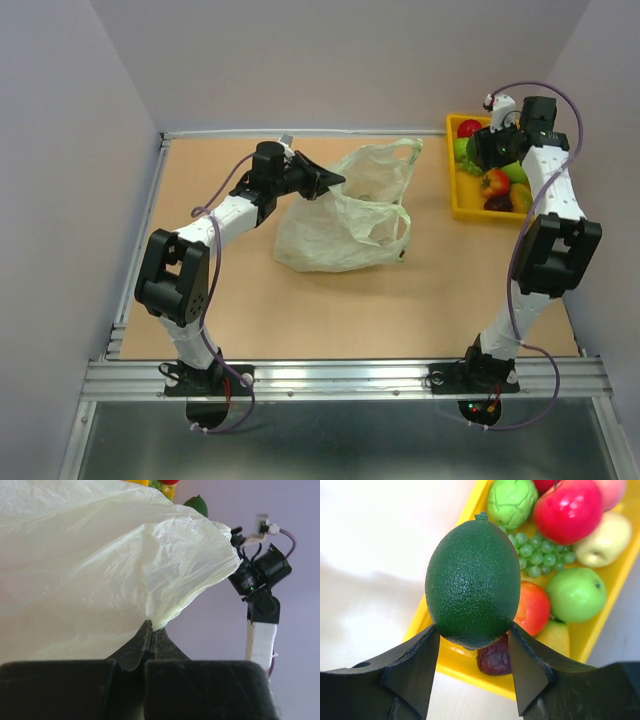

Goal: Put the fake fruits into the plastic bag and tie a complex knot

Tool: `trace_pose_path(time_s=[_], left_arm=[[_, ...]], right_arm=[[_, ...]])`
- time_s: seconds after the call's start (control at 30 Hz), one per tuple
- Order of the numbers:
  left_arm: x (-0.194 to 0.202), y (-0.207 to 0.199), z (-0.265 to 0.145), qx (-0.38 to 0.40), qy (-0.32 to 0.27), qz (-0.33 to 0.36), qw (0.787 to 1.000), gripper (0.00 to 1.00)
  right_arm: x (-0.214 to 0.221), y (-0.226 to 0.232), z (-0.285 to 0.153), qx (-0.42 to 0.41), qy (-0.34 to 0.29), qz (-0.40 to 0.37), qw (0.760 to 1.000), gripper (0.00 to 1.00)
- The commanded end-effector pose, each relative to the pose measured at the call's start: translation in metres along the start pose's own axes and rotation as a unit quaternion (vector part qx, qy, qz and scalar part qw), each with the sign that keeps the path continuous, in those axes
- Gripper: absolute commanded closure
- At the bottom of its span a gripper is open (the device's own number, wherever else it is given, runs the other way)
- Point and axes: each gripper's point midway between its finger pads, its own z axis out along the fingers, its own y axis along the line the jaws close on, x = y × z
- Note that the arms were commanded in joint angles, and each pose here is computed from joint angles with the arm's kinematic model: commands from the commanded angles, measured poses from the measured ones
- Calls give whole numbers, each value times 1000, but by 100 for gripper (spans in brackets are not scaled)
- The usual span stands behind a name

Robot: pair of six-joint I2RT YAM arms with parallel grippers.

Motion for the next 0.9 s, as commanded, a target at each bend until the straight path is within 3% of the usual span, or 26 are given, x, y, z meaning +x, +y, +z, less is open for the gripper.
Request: trace_pose_path(time_s=[0.0,0.2,0.5,0.6,0.7,0.87], left_arm=[[-3,-32,-12,42,-8,33,999,100],[-2,-30,-10,40,-3,28,999,100],[-3,-30,-9,41,-4,28,999,100],[-3,-28,-9,40,-4,30,999,100],[-6,-26,-6,37,-5,27,999,100],[-6,-29,-4,46,1,31,998,100]], right_arm=[[-9,27,-48,-33,-32,12,999,53],[-19,118,-119,-196,-74,37,977,53],[-22,255,-123,-342,-46,-6,939,56],[-34,251,-98,-308,-40,19,950,45],[-21,226,-86,-222,-16,20,975,27],[15,229,-98,-209,-10,29,978,8]])
